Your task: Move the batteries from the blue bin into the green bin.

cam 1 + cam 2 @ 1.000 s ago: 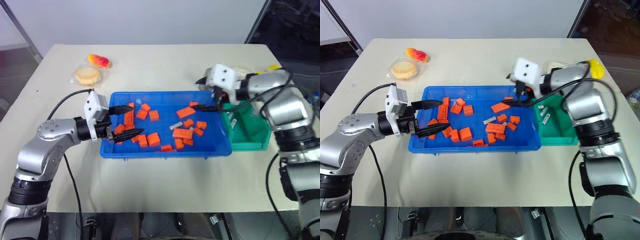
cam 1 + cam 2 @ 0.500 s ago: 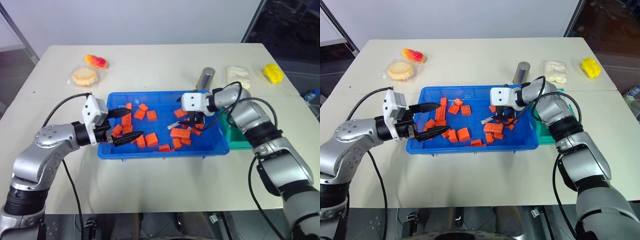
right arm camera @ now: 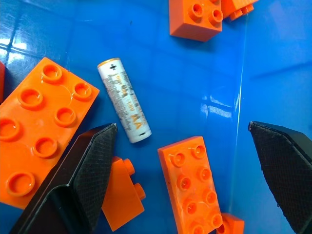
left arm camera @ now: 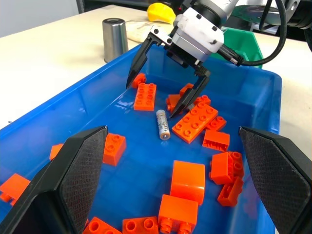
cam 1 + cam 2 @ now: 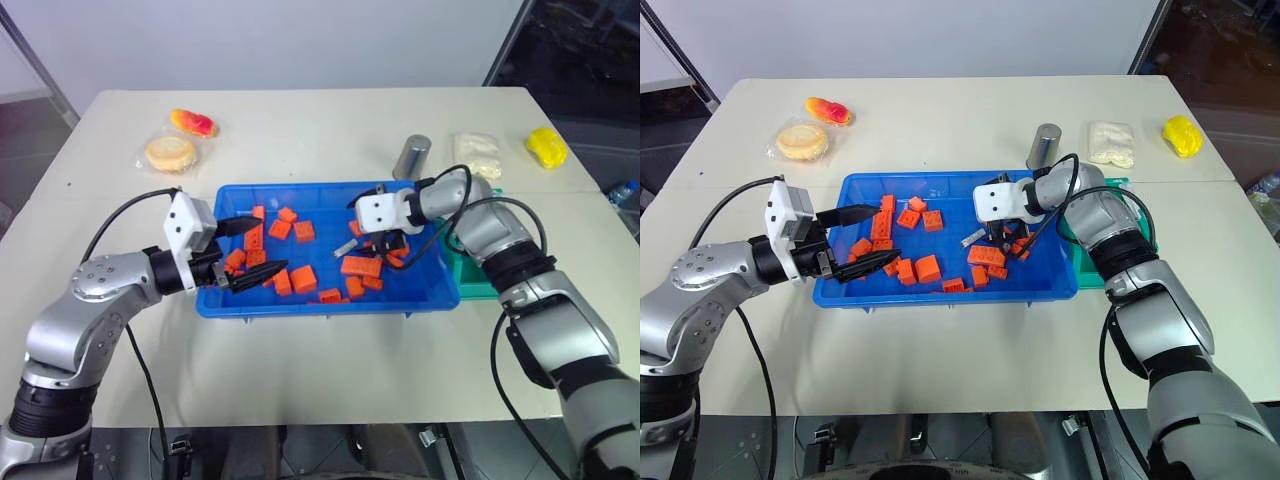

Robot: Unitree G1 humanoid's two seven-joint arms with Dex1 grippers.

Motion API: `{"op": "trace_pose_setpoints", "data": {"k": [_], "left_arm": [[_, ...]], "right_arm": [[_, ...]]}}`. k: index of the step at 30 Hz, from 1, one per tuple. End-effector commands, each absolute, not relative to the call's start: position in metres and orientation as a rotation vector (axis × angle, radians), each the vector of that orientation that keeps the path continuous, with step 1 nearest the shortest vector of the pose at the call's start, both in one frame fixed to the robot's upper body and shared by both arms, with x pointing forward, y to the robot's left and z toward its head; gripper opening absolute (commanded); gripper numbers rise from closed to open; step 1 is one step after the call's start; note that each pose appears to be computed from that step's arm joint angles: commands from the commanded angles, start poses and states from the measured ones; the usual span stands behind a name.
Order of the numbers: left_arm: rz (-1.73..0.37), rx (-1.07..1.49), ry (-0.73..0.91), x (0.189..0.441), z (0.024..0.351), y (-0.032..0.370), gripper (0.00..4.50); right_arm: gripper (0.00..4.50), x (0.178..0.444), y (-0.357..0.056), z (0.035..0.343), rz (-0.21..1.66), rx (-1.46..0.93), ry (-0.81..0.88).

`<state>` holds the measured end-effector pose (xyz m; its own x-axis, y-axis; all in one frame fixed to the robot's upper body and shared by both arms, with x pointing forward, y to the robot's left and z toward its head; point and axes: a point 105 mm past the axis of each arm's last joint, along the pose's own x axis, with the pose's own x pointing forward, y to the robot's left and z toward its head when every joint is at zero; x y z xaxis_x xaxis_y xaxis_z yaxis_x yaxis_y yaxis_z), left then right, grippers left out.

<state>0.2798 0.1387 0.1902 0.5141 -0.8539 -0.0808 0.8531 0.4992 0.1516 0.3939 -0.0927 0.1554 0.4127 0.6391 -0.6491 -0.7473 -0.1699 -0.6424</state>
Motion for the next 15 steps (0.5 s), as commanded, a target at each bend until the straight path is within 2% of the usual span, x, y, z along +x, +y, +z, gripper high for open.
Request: {"op": "trace_pose_setpoints", "data": {"k": [1, 12, 15], "left_arm": [[-1.042, 0.193, -0.059, 0.277, 0.202, 0.136, 4.50], [-1.022, 0.192, -0.071, 0.279, 0.203, 0.136, 4.50], [-1.010, 0.188, -0.076, 0.279, 0.203, 0.136, 4.50]], "right_arm": [[4.45, 0.395, -0.081, 0.165, 1.245, -1.285, 0.066], [4.45, 0.396, -0.071, 0.146, 1.314, -1.324, 0.115], [3.53, 0.397, -0.069, 0.143, 1.325, -1.335, 0.123]]}}
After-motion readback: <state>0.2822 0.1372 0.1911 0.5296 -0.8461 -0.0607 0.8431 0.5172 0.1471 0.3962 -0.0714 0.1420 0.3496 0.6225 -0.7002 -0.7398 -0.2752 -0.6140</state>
